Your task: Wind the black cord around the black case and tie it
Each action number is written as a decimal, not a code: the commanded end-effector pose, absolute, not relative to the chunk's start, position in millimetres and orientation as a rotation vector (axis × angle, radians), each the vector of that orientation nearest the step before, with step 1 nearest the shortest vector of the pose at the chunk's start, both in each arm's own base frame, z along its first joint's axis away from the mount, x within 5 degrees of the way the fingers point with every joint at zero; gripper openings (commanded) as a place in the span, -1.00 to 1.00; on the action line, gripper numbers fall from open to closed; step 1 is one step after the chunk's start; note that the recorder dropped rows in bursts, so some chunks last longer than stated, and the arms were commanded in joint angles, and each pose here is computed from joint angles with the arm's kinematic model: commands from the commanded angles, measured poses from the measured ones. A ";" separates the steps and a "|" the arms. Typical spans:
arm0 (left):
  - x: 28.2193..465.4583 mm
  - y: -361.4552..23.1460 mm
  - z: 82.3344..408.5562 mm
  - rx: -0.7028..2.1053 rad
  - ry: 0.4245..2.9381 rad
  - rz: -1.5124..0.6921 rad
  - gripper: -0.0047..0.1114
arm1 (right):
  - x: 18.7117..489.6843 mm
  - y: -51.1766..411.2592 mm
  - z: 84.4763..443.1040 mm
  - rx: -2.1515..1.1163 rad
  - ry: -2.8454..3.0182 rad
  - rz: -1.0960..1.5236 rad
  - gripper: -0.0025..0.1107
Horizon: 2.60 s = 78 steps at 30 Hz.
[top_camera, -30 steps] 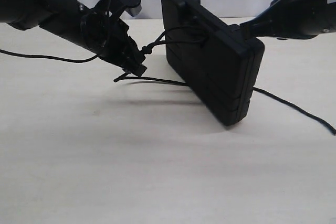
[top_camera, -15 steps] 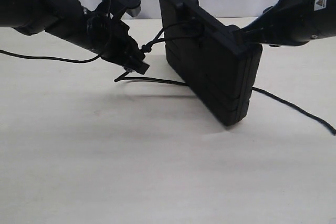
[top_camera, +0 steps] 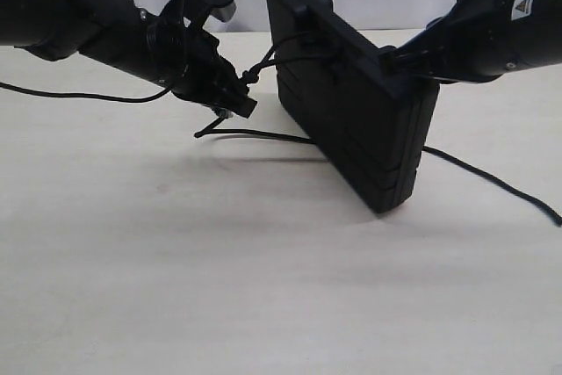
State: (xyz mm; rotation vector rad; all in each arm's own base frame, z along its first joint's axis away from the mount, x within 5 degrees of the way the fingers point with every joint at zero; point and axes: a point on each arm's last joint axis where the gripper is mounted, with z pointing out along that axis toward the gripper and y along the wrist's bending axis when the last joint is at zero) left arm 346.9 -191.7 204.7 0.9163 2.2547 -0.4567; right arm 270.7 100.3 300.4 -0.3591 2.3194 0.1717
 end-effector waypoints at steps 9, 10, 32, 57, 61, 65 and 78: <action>339.8 -213.6 208.7 0.925 2.199 -0.463 -0.92 | 272.1 106.5 287.4 -0.400 2.376 0.226 -0.88; 339.4 -215.1 209.0 0.918 2.197 -0.467 -0.92 | 271.9 107.0 287.4 -0.394 2.378 0.236 -0.88; 336.8 -238.2 218.0 0.910 2.028 -0.326 0.06 | 271.5 122.1 268.7 -0.596 2.443 0.373 -0.88; 340.5 -236.4 220.4 0.895 1.992 -0.277 -0.91 | 270.4 122.3 268.5 -0.618 2.452 0.374 -0.88; 344.1 -234.5 223.1 0.845 1.973 -0.247 -0.92 | 270.4 122.4 268.5 -0.628 2.448 0.373 -0.88; 344.6 -234.2 223.4 0.840 1.970 -0.242 -0.92 | 269.1 126.4 269.9 -0.691 2.415 0.417 -0.88; 345.2 -233.8 223.9 0.842 1.961 -0.231 -0.92 | 262.7 129.6 306.0 -0.719 2.244 0.479 -0.06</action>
